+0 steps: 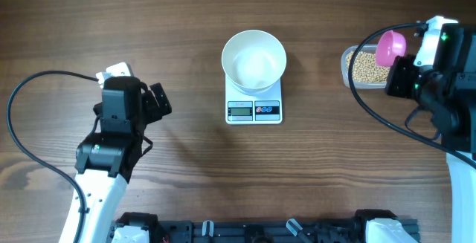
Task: Scoop item into bowl and weigh 150g on scale
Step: 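Retract the left gripper away from the scale to the left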
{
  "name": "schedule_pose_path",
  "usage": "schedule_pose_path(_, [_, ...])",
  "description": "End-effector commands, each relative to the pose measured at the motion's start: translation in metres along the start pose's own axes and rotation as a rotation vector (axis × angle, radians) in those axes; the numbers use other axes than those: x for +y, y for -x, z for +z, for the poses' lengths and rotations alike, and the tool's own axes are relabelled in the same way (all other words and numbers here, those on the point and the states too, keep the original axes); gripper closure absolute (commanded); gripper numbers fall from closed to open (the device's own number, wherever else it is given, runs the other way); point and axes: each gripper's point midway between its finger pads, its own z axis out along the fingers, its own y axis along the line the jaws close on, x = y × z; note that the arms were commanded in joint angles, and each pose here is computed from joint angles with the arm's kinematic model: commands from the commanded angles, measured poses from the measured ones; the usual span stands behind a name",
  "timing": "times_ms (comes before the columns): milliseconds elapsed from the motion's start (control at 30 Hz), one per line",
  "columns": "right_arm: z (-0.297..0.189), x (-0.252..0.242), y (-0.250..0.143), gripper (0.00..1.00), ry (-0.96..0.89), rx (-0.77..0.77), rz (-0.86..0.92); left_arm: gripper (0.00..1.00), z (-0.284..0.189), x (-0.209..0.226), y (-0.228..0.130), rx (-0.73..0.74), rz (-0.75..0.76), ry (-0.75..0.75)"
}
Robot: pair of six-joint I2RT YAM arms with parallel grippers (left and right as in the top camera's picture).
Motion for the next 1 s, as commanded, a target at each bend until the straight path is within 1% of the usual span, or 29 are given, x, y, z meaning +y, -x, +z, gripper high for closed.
schedule_pose_path(0, [-0.006,0.003,0.015,0.96,0.022,-0.062,-0.015,0.0,0.0,0.003,0.001,-0.004,-0.008,0.01])
schedule_pose_path(167, [0.002,0.005,0.022,0.96,0.021,-0.066,-0.07,0.0,0.0,0.003,0.001,-0.004,-0.008,0.01])
schedule_pose_path(367, [0.014,0.006,0.023,0.96,0.019,-0.046,-0.067,0.0,0.0,0.003,0.001,-0.004,-0.008,0.01])
schedule_pose_path(567, [0.016,0.007,0.036,0.96,0.02,-0.093,-0.065,0.0,0.0,0.003,0.001,-0.004,-0.008,0.01])
schedule_pose_path(733, [0.016,0.007,0.038,0.96,0.02,-0.101,-0.064,0.0,0.0,0.003,0.001,-0.004,-0.008,0.01])
schedule_pose_path(833, [0.015,0.008,0.047,0.96,0.023,-0.138,-0.065,0.0,0.0,0.003,0.001,-0.004,-0.008,0.01])
schedule_pose_path(967, [0.011,0.01,0.067,0.96,0.023,-0.225,-0.136,0.0,0.0,0.003,0.001,-0.004,-0.008,0.01])
